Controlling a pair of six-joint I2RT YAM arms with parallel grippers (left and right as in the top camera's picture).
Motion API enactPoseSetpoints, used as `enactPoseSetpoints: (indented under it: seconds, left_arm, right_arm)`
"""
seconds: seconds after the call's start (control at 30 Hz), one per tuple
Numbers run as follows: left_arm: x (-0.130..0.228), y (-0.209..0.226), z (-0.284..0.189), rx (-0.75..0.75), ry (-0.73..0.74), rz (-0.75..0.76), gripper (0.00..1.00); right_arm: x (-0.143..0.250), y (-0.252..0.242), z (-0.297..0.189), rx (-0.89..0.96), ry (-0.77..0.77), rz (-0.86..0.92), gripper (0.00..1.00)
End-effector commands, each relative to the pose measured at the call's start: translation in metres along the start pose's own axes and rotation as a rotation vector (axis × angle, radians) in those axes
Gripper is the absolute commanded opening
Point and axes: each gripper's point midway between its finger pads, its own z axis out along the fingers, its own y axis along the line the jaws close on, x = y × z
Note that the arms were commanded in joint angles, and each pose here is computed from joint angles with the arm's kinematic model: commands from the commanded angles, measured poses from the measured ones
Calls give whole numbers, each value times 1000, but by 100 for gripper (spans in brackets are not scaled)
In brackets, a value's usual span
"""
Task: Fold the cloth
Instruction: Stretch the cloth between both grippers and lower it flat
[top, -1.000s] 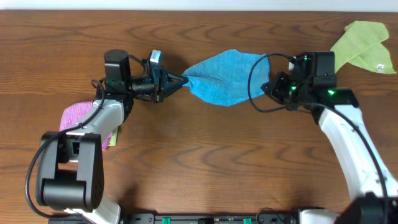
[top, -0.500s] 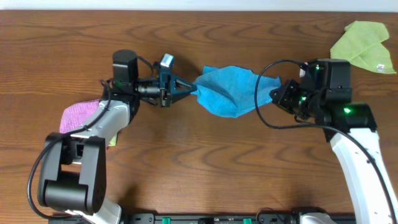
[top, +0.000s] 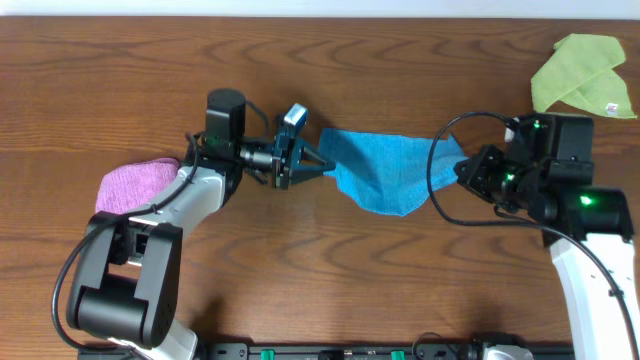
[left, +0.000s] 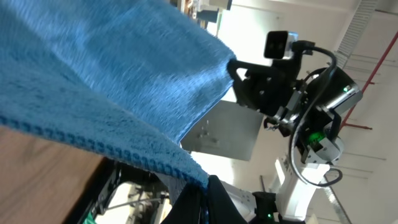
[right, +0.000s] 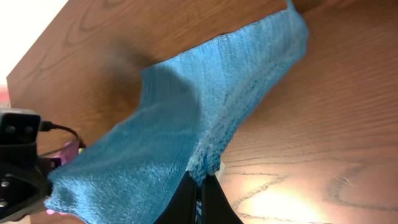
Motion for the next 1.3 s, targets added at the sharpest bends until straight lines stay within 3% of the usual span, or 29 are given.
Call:
enactPoseSetpoints:
  seconds: [0.0, 0.53, 1.27]
  left_arm:
    - [19, 12, 0, 12, 41, -33, 6]
    - [56, 57, 9, -6, 82, -131, 6]
    - [73, 65, 18, -13, 127, -154, 6]
  right_arm:
    - [0, -4, -6, 8, -10, -17, 1]
    - [26, -28, -9, 118, 84, -9, 2]
    - [50, -54, -17, 252, 172, 1, 2]
